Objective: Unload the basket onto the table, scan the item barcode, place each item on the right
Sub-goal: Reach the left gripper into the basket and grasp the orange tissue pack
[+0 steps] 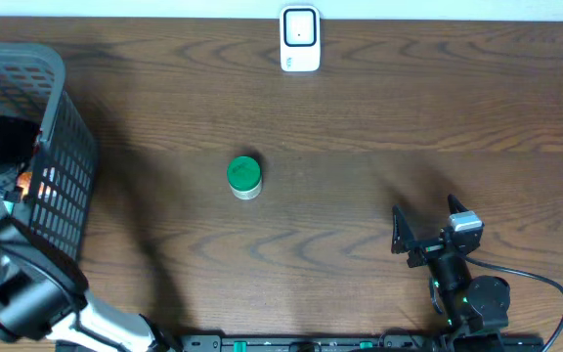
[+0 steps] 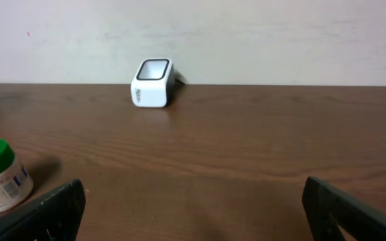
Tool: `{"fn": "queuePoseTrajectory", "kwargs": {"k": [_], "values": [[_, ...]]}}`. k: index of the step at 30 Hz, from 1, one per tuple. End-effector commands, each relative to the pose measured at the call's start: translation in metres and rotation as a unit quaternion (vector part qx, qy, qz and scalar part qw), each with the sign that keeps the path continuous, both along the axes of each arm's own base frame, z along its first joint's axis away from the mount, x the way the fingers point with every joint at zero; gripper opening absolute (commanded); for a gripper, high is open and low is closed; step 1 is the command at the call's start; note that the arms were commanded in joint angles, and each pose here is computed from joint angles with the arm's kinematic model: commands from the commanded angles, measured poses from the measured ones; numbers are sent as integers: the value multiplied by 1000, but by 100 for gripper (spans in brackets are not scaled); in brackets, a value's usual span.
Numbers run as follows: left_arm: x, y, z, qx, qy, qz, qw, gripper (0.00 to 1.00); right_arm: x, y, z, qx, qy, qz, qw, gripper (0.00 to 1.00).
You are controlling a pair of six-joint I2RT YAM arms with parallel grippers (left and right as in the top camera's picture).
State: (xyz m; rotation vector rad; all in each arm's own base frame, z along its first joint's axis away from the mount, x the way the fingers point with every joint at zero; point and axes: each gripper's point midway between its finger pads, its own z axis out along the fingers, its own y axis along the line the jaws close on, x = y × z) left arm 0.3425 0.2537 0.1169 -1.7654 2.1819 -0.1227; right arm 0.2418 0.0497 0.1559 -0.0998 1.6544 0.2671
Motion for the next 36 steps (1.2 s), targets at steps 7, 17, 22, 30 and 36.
{"fn": "queuePoseTrajectory", "kwargs": {"k": [7, 17, 22, 30, 36], "values": [[8, 7, -63, -33, 40, 15, 999, 98, 0, 1, 0, 6, 1, 1, 1000, 99], [2, 11, -98, -38, 78, 22, 996, 98, 0, 1, 0, 6, 1, 1, 1000, 99], [-1, 12, -101, -36, 88, 23, 995, 92, 0, 1, 0, 6, 1, 1, 1000, 99], [-18, 18, -86, -26, 122, 12, 992, 51, 0, 1, 0, 6, 1, 1, 1000, 99], [-20, 28, 2, 6, 86, 12, 996, 50, 0, 1, 0, 6, 1, 1, 1000, 99]]}}
